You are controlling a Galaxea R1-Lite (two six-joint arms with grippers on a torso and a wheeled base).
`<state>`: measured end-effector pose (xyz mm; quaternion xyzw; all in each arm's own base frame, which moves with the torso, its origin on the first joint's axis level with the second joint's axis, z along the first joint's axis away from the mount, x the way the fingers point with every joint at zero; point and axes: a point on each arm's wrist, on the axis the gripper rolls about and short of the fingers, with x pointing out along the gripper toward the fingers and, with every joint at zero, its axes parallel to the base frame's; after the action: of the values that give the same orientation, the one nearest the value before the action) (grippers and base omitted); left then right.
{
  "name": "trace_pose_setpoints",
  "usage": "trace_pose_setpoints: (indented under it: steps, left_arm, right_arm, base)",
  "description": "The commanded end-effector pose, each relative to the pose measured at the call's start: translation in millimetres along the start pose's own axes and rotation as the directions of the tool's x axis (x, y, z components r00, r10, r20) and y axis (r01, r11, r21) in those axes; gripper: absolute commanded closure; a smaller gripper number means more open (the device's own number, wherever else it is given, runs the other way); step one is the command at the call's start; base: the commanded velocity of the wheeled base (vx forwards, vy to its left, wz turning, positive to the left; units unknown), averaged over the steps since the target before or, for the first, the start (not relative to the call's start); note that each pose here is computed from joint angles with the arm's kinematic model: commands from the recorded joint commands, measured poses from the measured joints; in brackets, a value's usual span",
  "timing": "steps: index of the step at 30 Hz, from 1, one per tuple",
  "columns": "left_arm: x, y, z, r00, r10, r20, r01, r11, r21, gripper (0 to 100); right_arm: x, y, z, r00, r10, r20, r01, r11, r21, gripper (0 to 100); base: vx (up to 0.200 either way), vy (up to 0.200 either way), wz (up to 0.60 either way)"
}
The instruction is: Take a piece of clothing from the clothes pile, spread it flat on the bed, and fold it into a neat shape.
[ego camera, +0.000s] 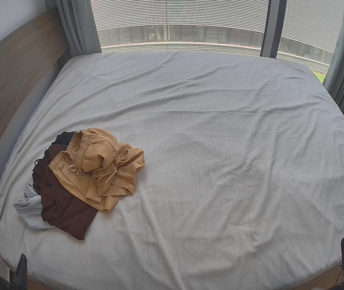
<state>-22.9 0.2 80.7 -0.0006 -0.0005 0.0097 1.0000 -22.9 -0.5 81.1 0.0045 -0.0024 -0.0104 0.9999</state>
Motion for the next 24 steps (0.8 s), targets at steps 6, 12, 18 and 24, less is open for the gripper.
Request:
trace_pose_setpoints:
  steps: [6,12,18,24]
  left_arm:
    - [0,0,-5,1.000,0.001,-0.004,-0.001,1.000,-0.002,0]
    - [0,0,-5,1.000,-0.001,-0.004,0.001,1.000,-0.005,0]
    - [0,0,-5,1.000,-0.002,-0.004,0.002,1.000,-0.003,0]
    - [-6,0,50,0.990,0.002,0.143,0.002,1.000,-0.026,0]
  right_arm:
    - [0,0,-5,1.000,-0.001,-0.002,0.001,1.000,0.000,0]
    - [0,0,-5,1.000,0.001,-0.002,-0.001,1.000,0.000,0]
    - [0,0,-5,1.000,0.001,-0.002,-0.001,1.000,0.002,0]
    - [0,0,-5,1.000,0.001,-0.002,-0.001,1.000,0.000,0]
  base:
    - [0.000,0.000,0.00]
    - [0.000,0.000,0.00]
    - [0.000,0.000,0.00]
    - [0.000,0.000,0.00]
